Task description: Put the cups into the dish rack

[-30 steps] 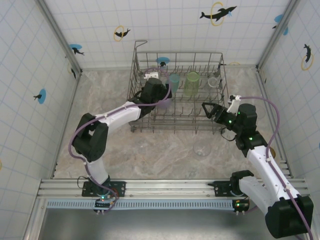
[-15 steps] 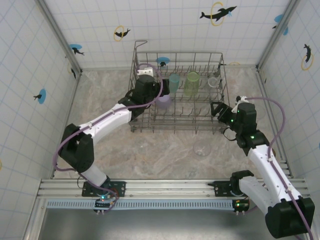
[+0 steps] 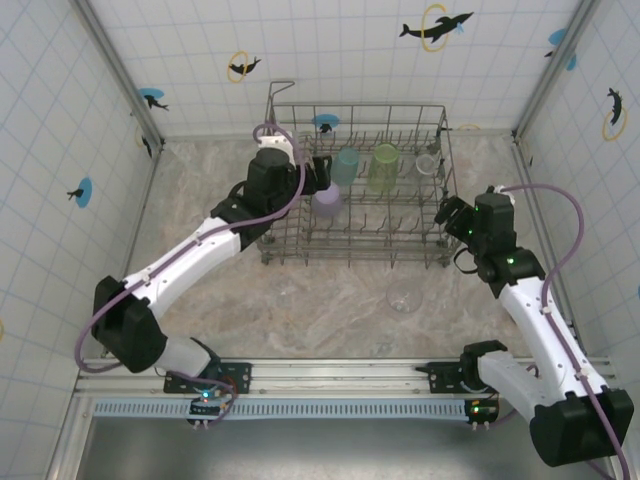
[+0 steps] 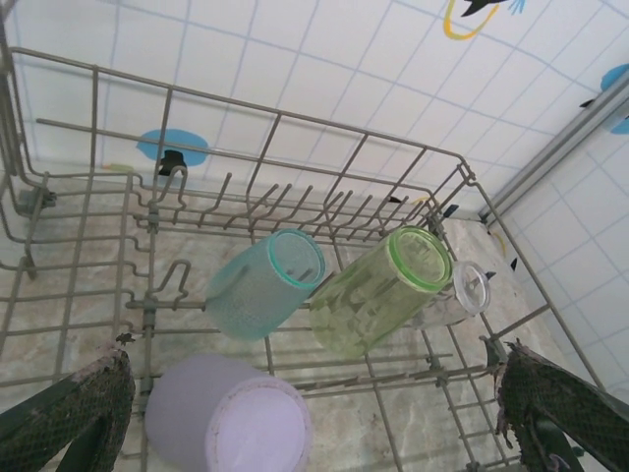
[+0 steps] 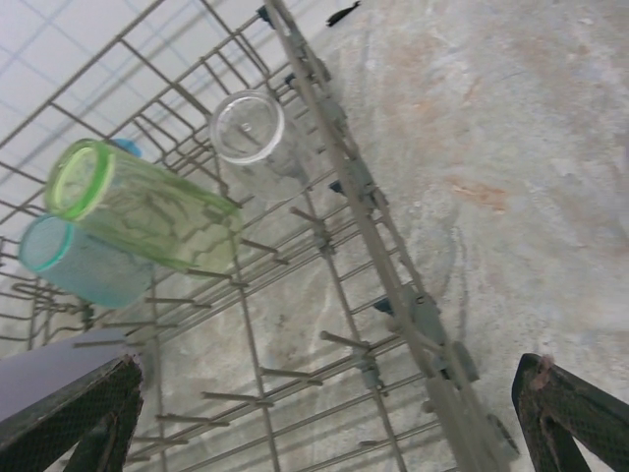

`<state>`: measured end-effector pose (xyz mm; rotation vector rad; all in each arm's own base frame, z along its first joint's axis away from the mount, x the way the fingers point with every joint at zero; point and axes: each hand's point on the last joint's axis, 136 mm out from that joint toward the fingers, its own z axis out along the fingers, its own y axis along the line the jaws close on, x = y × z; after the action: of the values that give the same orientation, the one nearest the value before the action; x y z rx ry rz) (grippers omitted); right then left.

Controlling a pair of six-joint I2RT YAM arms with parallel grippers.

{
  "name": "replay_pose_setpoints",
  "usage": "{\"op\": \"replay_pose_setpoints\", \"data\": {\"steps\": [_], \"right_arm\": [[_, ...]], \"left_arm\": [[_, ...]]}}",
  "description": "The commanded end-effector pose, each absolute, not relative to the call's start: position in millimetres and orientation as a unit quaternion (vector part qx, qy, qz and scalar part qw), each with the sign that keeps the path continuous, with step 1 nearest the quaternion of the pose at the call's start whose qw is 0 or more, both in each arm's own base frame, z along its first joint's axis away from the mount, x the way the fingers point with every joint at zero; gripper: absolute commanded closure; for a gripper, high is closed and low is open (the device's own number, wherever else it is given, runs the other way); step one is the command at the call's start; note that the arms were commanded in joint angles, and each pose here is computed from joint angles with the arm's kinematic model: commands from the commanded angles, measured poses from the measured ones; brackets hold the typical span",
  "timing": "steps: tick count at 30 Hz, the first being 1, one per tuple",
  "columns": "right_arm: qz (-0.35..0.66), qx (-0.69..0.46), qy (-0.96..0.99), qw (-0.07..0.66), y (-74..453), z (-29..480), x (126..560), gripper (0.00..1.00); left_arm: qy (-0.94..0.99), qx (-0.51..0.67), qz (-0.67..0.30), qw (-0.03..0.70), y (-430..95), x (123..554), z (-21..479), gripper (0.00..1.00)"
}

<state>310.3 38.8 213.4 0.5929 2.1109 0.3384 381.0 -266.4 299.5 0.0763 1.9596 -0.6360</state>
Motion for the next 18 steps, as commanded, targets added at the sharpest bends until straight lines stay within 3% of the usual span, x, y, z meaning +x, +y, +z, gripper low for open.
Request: {"op": "replay_pose_setpoints", "data": {"steps": [1,18], "right_arm": [[0.097,0.257,0.855,0.439,24,220,306,0.00],[-0.013,0.280,0.867,0.412,-11,227,290,0.00]], "left_arm": [[0.814,0.052,-0.251,0.522,-255,366,305,0.03],[0.848,0.075,-0.197,0.486,-230,343,251,0.03]]}}
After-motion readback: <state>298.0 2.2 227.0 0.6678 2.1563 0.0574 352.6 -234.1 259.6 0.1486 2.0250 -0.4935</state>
